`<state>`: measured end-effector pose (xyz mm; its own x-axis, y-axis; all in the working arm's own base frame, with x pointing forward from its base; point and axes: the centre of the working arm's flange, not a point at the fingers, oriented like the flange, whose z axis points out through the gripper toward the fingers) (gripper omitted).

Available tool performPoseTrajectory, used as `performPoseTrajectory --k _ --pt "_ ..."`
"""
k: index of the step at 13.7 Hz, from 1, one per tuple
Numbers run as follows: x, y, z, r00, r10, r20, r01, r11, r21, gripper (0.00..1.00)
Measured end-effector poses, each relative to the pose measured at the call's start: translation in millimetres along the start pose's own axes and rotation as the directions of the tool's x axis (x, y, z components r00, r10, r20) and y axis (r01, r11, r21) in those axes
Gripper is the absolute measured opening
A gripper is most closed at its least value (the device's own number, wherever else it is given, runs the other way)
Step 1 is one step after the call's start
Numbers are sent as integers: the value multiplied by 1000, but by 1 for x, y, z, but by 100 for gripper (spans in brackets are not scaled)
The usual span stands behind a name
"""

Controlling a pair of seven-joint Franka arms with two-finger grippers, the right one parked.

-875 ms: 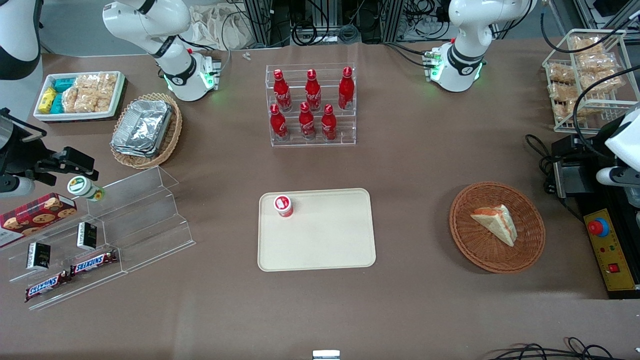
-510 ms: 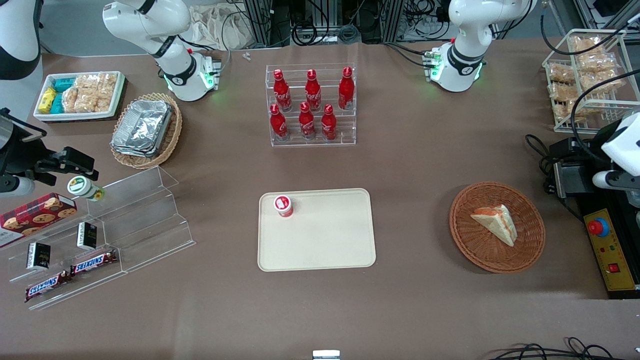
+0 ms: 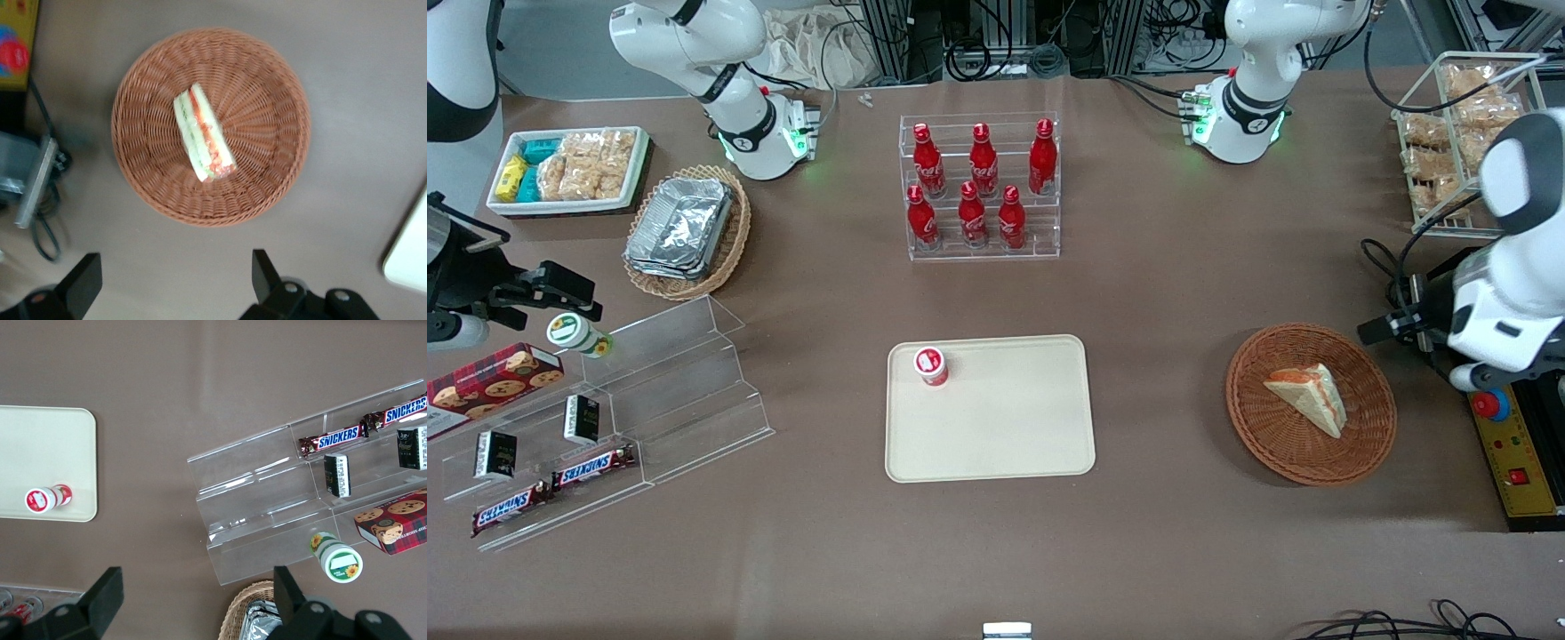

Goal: Place sandwich from basket to tray
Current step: 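Move the open left gripper over the sandwich in the wicker basket, then lower the left gripper and close it on the sandwich wedge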

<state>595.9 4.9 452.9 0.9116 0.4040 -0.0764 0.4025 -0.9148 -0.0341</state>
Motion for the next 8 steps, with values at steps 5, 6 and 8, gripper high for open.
performPoseTrajectory --k 5,6,8 --pt "1 -2 91 983 -184 -27 183 983 -32 100" --pt "3 -2 107 980 -197 -31 195 980 -40 100" --pt "8 1 128 974 -222 -35 220 974 -54 100"
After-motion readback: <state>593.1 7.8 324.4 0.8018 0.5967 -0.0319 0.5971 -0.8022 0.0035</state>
